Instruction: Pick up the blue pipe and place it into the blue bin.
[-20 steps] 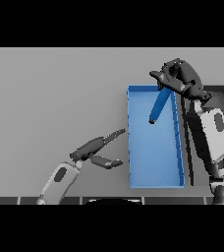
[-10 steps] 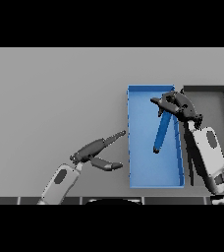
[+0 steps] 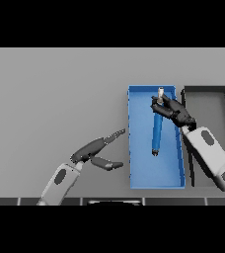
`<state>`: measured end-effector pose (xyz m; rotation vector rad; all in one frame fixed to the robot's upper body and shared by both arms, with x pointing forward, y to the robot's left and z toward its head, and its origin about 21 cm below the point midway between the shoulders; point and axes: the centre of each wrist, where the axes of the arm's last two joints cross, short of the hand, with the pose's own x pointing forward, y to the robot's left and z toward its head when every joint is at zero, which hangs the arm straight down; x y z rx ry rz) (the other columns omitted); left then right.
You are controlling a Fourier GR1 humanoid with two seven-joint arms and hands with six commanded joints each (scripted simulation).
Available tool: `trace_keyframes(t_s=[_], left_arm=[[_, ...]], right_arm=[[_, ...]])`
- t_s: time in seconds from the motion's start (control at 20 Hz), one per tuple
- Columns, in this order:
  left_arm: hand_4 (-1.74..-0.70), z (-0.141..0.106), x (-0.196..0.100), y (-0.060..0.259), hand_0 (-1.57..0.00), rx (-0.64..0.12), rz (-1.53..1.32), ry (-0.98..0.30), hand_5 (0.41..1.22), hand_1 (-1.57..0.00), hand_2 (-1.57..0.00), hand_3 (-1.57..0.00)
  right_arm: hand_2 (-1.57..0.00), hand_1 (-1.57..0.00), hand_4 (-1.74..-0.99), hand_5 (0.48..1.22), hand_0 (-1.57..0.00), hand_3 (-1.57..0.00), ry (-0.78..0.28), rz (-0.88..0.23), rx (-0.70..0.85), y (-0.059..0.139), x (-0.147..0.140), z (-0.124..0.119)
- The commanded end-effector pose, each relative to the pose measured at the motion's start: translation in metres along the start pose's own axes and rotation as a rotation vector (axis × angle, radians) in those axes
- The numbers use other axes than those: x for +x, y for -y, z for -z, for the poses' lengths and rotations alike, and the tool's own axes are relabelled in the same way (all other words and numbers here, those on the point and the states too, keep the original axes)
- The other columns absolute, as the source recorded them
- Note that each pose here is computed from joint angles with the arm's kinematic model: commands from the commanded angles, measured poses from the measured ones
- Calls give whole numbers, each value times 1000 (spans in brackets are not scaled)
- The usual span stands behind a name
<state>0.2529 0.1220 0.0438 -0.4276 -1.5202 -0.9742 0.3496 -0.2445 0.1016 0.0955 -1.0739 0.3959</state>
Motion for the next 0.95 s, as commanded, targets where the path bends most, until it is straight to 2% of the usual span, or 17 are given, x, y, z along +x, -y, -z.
trace_keyframes(t_s=[0.0, 0.05, 0.1, 0.15, 0.4, 0.65, 0.9], left_arm=[[-895, 0, 1, 0, 1, -5, -3, 5, 453, 1, 1, 1], [-896, -1, 0, 0, 1, -3, -3, -2, 451, 1, 1, 1], [-897, -2, -1, 2, 1, -8, -6, -2, 450, 1, 1, 1], [-899, -2, -1, 0, 1, -9, -1, -6, 450, 1, 1, 1], [-914, -1, -3, 5, 1, -7, -10, -7, 459, 1, 1, 1], [-922, 1, -5, 6, 1, -10, -16, -10, 466, 1, 1, 1], [-920, 15, -10, 1, 1, -5, -24, -36, 468, 1, 1, 1]], right_arm=[[-186, -195, -1165, 924, -218, -150, -13, -53, 4, -2, -2, 1], [-149, -156, -1149, 887, -174, -120, 8, -100, 3, -2, -5, 1], [-119, -124, -1131, 857, -139, -95, -142, -121, 25, -5, -10, 2], [-95, -99, -1125, 821, -111, -76, -208, -132, 23, -7, -14, 5], [-30, -32, -1122, 705, -36, -24, -239, -143, -3, -7, -22, 7], [-9, -10, -1132, 675, -11, -7, -234, -139, -8, -2, -18, 7], [-7, -8, -1129, 677, -9, -6, -220, -131, 17, 0, -25, 10]])
